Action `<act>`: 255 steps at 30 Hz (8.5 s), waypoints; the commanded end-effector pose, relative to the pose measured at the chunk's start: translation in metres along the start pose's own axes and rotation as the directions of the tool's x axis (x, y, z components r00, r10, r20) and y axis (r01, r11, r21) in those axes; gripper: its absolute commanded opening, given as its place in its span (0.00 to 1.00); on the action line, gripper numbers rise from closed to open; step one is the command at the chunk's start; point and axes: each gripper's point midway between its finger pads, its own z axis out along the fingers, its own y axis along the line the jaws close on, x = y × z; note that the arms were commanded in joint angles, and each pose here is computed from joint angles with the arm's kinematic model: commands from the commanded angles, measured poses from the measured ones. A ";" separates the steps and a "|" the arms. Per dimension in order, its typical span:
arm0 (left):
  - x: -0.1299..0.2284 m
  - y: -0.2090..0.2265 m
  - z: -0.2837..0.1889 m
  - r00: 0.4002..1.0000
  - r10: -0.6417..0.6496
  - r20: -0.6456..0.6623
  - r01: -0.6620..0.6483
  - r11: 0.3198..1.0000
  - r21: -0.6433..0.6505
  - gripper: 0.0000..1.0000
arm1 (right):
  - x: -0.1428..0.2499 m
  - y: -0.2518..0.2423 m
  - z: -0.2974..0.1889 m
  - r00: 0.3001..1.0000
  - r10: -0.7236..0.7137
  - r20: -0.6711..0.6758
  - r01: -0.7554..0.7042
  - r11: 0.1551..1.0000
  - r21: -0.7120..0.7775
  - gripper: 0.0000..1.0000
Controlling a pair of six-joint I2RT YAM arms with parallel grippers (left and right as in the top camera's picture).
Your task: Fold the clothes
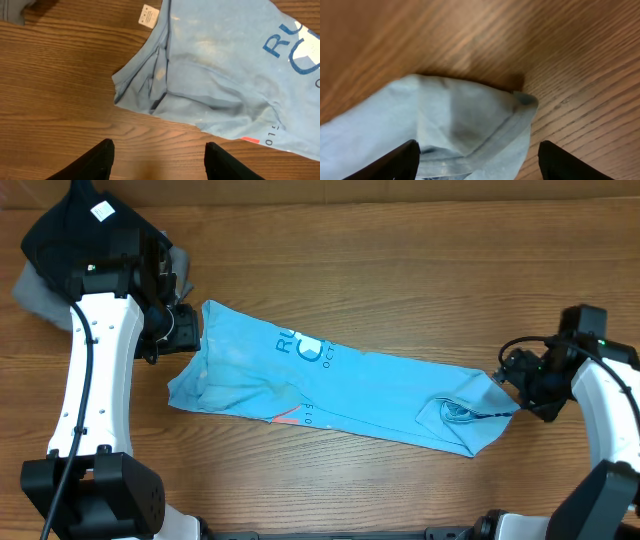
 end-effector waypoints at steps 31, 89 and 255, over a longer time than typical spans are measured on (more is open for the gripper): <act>-0.009 0.002 -0.011 0.998 0.008 0.058 -0.008 1.000 -0.002 0.63 | 0.045 0.120 0.008 0.972 -0.200 -0.123 0.089 0.798 -0.596 0.04; -0.014 0.000 -0.011 0.997 0.008 0.078 -0.009 1.000 0.004 0.68 | 0.117 0.111 0.004 0.836 -0.532 -0.134 0.497 0.837 -0.228 0.45; 0.046 -0.090 0.164 0.977 0.209 -0.036 -0.188 0.930 0.314 0.96 | 0.160 0.203 -0.051 0.836 -0.534 0.122 0.536 0.750 -0.389 0.44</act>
